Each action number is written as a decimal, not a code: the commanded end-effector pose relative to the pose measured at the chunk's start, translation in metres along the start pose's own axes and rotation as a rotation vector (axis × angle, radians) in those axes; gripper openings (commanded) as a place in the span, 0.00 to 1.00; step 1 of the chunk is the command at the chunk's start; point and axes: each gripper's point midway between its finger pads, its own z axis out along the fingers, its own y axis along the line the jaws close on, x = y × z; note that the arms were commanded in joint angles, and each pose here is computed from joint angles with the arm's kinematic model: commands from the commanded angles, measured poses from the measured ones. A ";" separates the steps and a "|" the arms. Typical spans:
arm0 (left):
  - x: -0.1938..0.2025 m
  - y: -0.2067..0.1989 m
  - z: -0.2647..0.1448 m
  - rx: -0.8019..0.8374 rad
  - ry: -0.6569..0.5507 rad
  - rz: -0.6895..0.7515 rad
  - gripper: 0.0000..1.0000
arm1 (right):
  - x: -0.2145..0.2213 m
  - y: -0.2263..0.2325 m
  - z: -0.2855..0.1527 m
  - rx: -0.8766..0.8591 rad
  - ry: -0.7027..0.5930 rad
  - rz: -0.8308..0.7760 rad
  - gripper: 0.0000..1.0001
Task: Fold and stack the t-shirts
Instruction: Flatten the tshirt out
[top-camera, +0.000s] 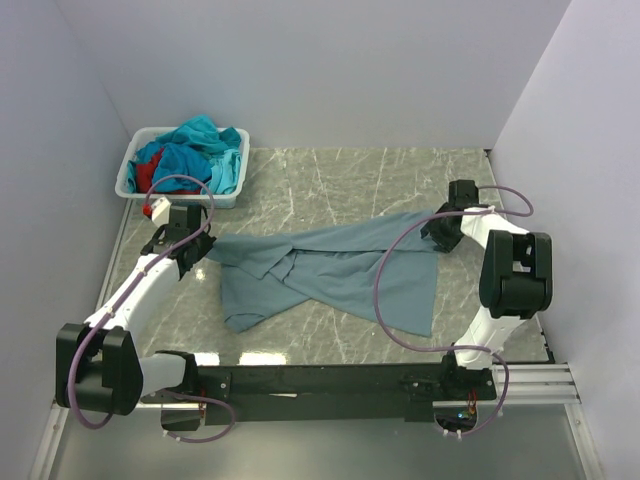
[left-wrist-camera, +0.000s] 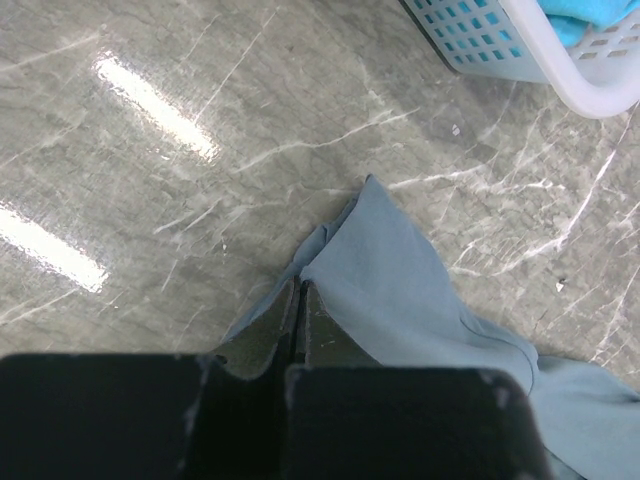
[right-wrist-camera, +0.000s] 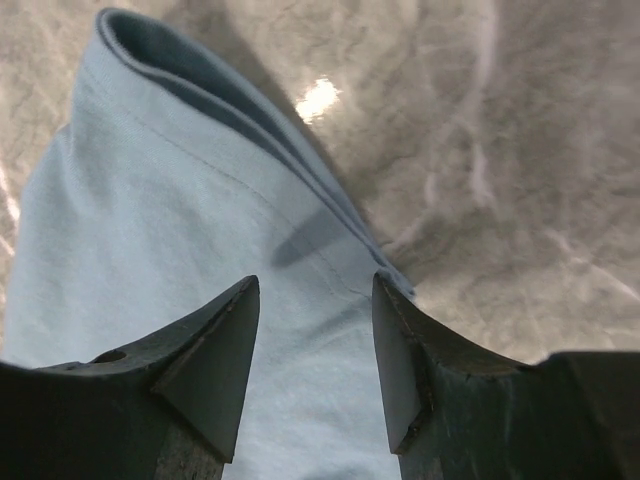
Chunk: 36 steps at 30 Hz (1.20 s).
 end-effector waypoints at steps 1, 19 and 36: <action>-0.009 -0.007 -0.006 0.034 -0.024 -0.015 0.01 | -0.010 -0.014 -0.015 0.066 -0.059 0.001 0.56; -0.003 -0.006 -0.005 0.036 0.001 -0.013 0.01 | -0.005 -0.023 0.000 0.108 -0.029 -0.032 0.45; -0.006 -0.012 -0.011 0.066 -0.002 -0.020 0.01 | -0.027 -0.021 -0.017 0.144 -0.101 -0.050 0.14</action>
